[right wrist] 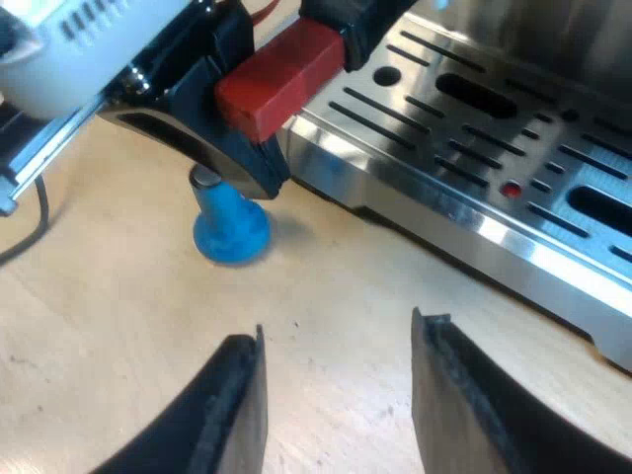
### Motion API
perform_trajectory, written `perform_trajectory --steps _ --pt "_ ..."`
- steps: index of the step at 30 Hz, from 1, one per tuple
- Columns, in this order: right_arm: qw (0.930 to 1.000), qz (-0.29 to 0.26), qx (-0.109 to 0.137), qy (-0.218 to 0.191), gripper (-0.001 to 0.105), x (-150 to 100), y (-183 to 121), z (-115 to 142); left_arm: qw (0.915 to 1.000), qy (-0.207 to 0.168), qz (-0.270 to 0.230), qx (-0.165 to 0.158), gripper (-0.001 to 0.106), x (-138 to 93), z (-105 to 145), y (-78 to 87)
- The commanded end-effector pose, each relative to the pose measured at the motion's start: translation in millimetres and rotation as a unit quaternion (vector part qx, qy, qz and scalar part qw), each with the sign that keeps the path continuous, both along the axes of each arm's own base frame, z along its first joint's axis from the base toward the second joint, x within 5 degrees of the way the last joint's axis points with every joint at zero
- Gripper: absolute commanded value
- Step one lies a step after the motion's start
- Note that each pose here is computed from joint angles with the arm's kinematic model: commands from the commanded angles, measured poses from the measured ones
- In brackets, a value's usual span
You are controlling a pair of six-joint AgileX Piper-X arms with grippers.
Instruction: Put the handle in the coffee machine
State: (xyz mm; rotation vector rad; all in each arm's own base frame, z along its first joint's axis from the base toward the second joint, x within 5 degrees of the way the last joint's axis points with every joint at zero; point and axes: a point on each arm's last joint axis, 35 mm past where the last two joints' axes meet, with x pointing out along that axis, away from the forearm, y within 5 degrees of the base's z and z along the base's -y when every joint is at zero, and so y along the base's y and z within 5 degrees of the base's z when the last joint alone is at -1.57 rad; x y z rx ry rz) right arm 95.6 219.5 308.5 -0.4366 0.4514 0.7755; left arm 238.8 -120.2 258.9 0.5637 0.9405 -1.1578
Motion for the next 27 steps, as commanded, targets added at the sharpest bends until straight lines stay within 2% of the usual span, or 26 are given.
perform_trajectory --steps 1,4,6,8,15,17,21,23,27 --pt "1.0 0.003 -0.007 0.004 0.039 -1 -4 1 0.9964 -0.041 0.062 -0.042 0.0 12 11 -15.0" --pt "1.0 0.003 -0.006 0.005 0.039 -4 -12 6 0.9936 -0.039 0.096 -0.046 0.0 14 13 -16.1" --pt "1.0 0.003 -0.004 0.004 0.039 -4 -12 6 0.9855 -0.037 0.153 -0.063 0.0 20 16 -17.6" --pt "1.0 0.002 -0.003 0.005 0.039 -4 -12 6 0.9844 -0.035 0.156 -0.074 0.0 21 17 -18.6" --pt "1.0 0.002 -0.003 0.005 0.039 -4 -12 6 0.9852 -0.023 0.151 -0.078 0.0 17 19 -17.4" --pt "1.0 0.002 -0.003 0.005 0.039 -4 -12 6 0.9859 -0.021 0.151 -0.07 0.0 12 21 -15.1" --pt "1.0 0.002 -0.003 0.005 0.039 -4 -12 6 0.9864 -0.045 0.157 -0.016 0.0 5 24 -4.8" --pt "1.0 0.002 -0.004 0.004 0.039 -4 -12 6 0.9851 -0.041 0.167 -0.007 0.0 2 24 4.2" --pt "1.0 0.0 -0.004 0.004 0.039 -3 -12 6 0.9794 -0.027 0.2 0.011 0.0 -9 21 33.6"
